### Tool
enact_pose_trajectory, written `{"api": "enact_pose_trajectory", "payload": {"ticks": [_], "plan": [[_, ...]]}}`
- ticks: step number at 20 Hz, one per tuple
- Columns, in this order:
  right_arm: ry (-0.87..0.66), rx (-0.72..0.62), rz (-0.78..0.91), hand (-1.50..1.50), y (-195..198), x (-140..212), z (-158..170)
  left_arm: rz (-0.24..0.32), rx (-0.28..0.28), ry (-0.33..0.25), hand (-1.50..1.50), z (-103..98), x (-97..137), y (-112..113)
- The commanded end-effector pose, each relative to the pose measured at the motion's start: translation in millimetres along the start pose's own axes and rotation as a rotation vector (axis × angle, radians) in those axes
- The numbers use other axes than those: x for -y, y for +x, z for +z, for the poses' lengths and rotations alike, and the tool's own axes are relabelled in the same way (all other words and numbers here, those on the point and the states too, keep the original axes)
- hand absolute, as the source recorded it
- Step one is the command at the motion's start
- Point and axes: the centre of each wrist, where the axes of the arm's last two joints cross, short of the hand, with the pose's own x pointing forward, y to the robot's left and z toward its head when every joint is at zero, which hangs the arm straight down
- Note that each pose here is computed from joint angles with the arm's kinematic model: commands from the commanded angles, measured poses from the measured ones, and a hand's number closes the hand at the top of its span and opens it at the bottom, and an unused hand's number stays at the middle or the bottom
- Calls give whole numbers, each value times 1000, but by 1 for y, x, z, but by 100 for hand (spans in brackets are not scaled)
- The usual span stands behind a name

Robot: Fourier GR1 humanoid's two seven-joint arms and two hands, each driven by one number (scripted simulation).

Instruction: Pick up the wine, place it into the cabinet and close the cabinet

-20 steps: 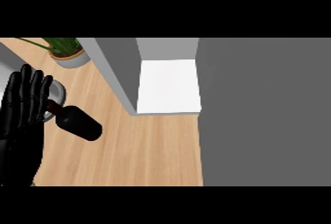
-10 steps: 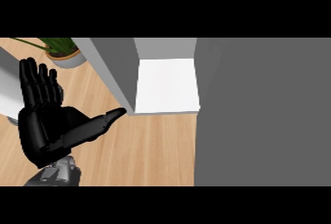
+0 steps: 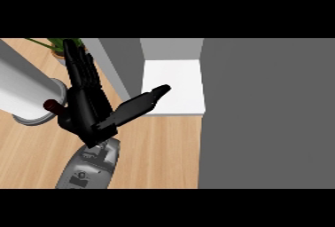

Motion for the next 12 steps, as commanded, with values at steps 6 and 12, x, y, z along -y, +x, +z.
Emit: {"api": "enact_pose_trajectory", "payload": {"ticks": [6,12], "plan": [[13,-4,26,-150,18,9,9,25,-3,56,-150,-3,29,16],[-26,2,-3,-150,21,-11,-1,23,9,108,-150,12,17,34]]}}
